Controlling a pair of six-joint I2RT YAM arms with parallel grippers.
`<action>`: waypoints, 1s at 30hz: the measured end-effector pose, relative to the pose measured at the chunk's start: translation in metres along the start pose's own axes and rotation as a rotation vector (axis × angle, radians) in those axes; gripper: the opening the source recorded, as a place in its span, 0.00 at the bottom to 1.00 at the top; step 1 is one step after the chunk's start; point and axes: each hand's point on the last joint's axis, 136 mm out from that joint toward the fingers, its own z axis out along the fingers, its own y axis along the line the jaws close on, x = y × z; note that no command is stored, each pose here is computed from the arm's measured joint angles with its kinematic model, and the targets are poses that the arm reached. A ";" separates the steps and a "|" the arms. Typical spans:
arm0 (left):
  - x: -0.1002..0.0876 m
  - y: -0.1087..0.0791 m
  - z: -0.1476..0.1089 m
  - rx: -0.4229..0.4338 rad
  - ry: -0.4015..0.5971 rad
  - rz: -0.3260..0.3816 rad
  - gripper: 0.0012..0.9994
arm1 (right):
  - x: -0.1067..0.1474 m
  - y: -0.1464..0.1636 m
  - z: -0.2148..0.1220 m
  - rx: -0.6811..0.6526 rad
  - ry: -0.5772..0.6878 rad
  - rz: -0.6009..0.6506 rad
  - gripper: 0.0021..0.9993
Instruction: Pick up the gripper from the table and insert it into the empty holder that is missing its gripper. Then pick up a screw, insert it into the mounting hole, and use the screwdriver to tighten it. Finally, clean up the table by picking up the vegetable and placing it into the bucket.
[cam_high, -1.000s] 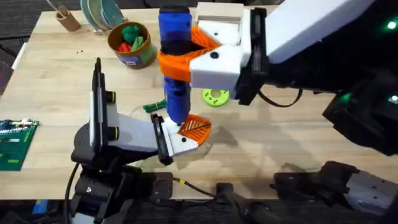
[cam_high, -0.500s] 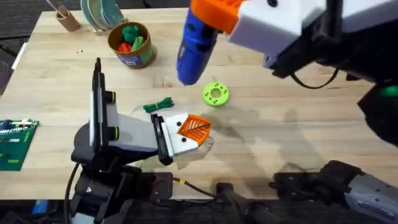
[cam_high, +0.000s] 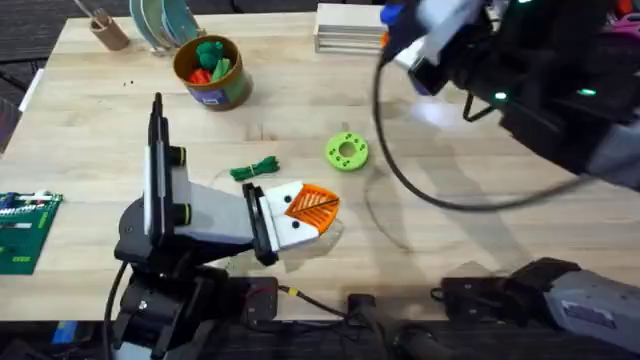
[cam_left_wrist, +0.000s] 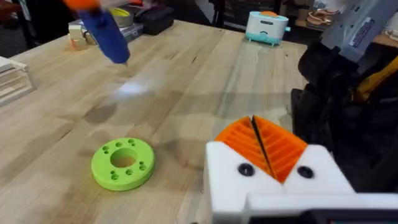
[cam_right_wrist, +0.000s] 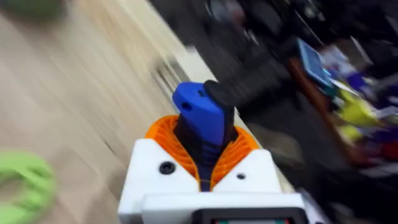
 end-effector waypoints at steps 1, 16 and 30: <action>0.000 0.000 0.000 0.000 0.000 0.000 0.01 | 0.012 0.000 0.006 0.008 0.044 -0.046 0.06; 0.000 0.000 0.000 0.000 0.000 0.000 0.01 | 0.156 0.054 0.059 -0.090 0.525 -0.371 0.06; 0.000 0.000 0.000 0.000 0.000 0.000 0.03 | 0.143 0.071 0.062 -0.065 0.510 -0.238 0.99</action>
